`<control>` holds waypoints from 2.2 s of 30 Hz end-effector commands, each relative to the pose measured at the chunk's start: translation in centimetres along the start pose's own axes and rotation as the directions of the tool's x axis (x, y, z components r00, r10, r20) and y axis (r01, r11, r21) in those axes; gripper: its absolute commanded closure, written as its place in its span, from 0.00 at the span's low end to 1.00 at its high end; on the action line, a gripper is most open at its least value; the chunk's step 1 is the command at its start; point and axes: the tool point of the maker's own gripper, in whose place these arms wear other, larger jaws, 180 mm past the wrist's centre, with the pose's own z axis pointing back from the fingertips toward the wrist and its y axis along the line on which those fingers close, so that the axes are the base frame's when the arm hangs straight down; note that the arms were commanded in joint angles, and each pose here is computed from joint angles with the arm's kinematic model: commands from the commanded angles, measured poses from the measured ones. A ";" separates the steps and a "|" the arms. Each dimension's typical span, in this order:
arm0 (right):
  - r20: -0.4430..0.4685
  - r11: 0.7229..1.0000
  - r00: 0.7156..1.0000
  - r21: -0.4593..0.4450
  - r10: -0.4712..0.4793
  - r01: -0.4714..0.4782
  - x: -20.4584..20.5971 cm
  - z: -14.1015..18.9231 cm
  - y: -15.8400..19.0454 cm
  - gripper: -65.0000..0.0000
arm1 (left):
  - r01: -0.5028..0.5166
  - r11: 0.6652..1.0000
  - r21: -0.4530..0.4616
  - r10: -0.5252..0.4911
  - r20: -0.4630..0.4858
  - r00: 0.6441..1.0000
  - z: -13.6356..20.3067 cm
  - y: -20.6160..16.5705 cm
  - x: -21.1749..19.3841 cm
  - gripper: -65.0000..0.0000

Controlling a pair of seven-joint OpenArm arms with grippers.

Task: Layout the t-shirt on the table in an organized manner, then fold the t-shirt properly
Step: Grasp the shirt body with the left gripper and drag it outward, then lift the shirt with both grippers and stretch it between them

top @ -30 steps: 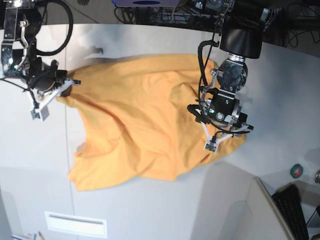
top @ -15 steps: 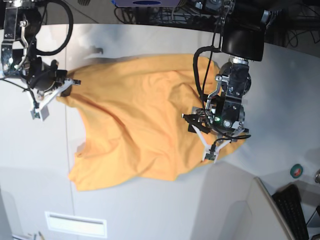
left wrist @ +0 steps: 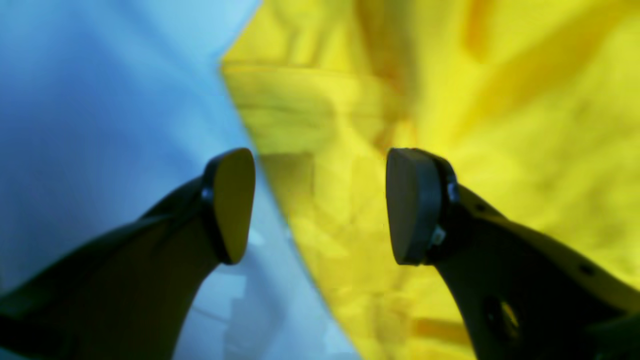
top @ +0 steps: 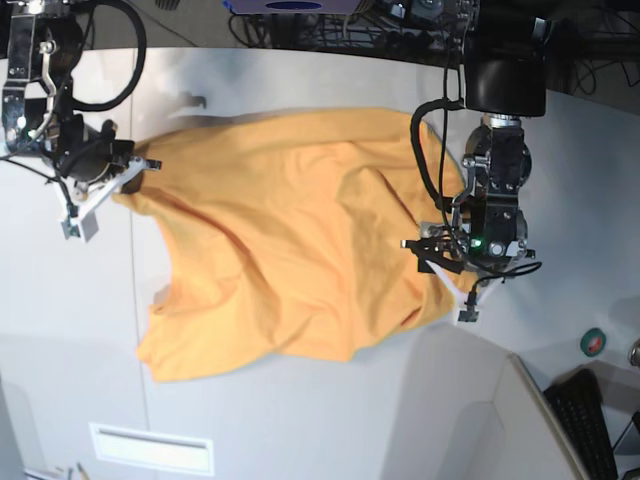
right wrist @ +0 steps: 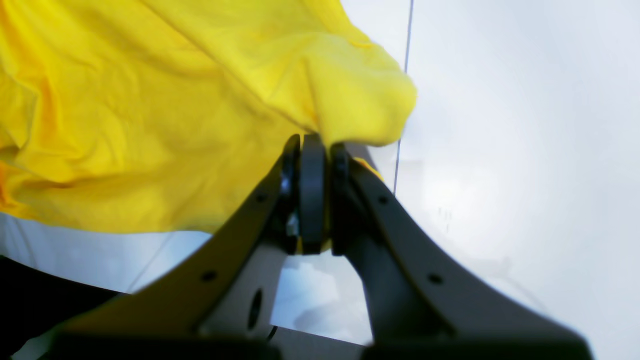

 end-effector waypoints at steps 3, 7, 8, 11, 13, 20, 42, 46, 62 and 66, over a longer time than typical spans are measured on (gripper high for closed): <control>0.050 1.000 0.999 0.006 0.010 -0.010 1.7 0.4 0.1 1.00 | -0.014 1.000 0.009 0.014 0.018 1.000 -0.4 0.4 1.6 0.41; 0.053 1.000 0.999 0.006 0.010 -0.011 1.9 0.4 0.1 1.00 | -0.022 1.000 -0.003 0.022 0.006 1.000 -0.9 -0.2 1.8 0.41; 0.053 1.000 0.999 0.006 0.010 -0.011 1.9 0.4 0.1 1.00 | -0.023 1.000 -0.003 0.023 0.017 1.000 -0.8 -0.1 2.2 0.41; 0.052 1.000 0.999 0.006 0.010 -0.010 1.8 0.4 0.1 1.00 | -0.026 1.000 -0.005 0.026 0.035 0.999 -1.0 -0.2 2.9 0.41; 0.052 1.000 0.999 0.006 0.010 -0.010 1.8 0.4 0.1 1.00 | -0.030 0.999 -0.018 0.030 0.012 0.999 -1.5 -0.9 2.7 0.41; 0.052 1.000 0.999 0.006 0.010 -0.010 1.8 0.4 0.1 1.00 | -0.037 0.998 -0.047 0.037 0.002 0.999 -2.7 -2.4 2.5 0.41; 0.053 1.000 0.999 0.005 0.011 -0.011 1.9 0.4 0.1 1.00 | -0.043 0.997 -0.064 0.041 -0.024 0.999 -3.3 -3.2 2.3 1.00; 0.074 1.000 0.997 0.007 0.015 -0.016 2.9 0.4 0.2 1.00 | -0.052 0.997 -0.052 0.054 0.028 0.998 -2.4 -2.4 3.7 1.00; 0.058 1.000 0.998 -0.001 -0.011 0.011 3.1 -0.5 -0.5 1.00 | -0.169 0.966 0.194 0.166 0.031 0.986 8.9 10.9 -7.2 1.00; 0.034 1.000 0.999 -0.004 -0.015 0.015 2.1 -0.7 -0.7 1.00 | -0.239 0.957 0.163 0.249 -0.041 0.968 9.1 11.6 -14.3 1.00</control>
